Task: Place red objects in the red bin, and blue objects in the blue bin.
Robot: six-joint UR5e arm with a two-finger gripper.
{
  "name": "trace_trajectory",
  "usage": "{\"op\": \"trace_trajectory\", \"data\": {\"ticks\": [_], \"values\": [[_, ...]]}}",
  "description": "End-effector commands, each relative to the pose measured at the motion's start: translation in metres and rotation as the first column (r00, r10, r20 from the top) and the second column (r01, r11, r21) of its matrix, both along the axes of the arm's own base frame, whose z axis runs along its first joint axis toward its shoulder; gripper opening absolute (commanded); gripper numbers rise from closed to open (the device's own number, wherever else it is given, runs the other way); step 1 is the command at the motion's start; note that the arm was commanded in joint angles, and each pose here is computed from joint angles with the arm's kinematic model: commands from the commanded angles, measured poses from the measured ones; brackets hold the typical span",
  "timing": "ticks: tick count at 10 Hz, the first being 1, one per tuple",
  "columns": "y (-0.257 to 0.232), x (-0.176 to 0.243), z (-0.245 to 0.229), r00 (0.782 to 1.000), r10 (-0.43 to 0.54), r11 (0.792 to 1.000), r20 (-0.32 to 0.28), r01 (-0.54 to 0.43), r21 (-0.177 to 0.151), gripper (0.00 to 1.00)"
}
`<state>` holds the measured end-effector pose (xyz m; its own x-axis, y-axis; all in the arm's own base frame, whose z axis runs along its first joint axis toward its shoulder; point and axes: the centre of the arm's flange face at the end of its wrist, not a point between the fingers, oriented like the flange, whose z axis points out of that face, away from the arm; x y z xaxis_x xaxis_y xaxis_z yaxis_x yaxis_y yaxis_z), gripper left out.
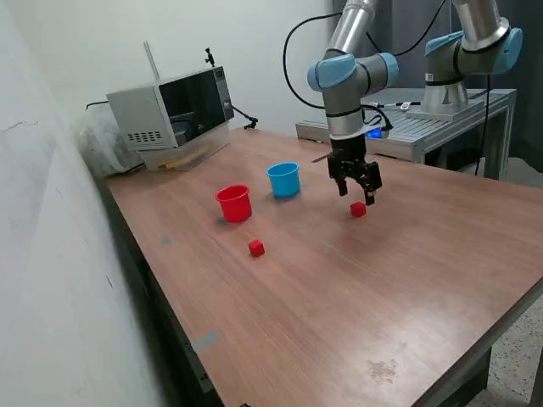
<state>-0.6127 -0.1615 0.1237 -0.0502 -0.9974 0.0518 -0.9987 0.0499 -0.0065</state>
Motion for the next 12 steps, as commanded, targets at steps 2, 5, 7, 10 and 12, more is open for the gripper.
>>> {"op": "trace_trajectory", "data": {"ticks": [2, 5, 7, 10, 12], "values": [[0.000, 0.000, -0.017, 1.000, -0.001, 1.000, 0.015, 0.001, -0.001, 0.00], [-0.001, 0.000, -0.023, 1.000, 0.002, 1.000, 0.023, -0.002, -0.002, 0.00], [0.000, -0.012, -0.011, 1.000, 0.010, 1.000, -0.002, -0.010, 0.003, 0.00], [0.014, -0.027, 0.071, 0.998, -0.008, 1.000, -0.059, 0.009, 0.005, 0.00], [0.027, -0.026, 0.128, 0.993, -0.028, 1.000, -0.113, 0.029, 0.004, 0.00]]}}
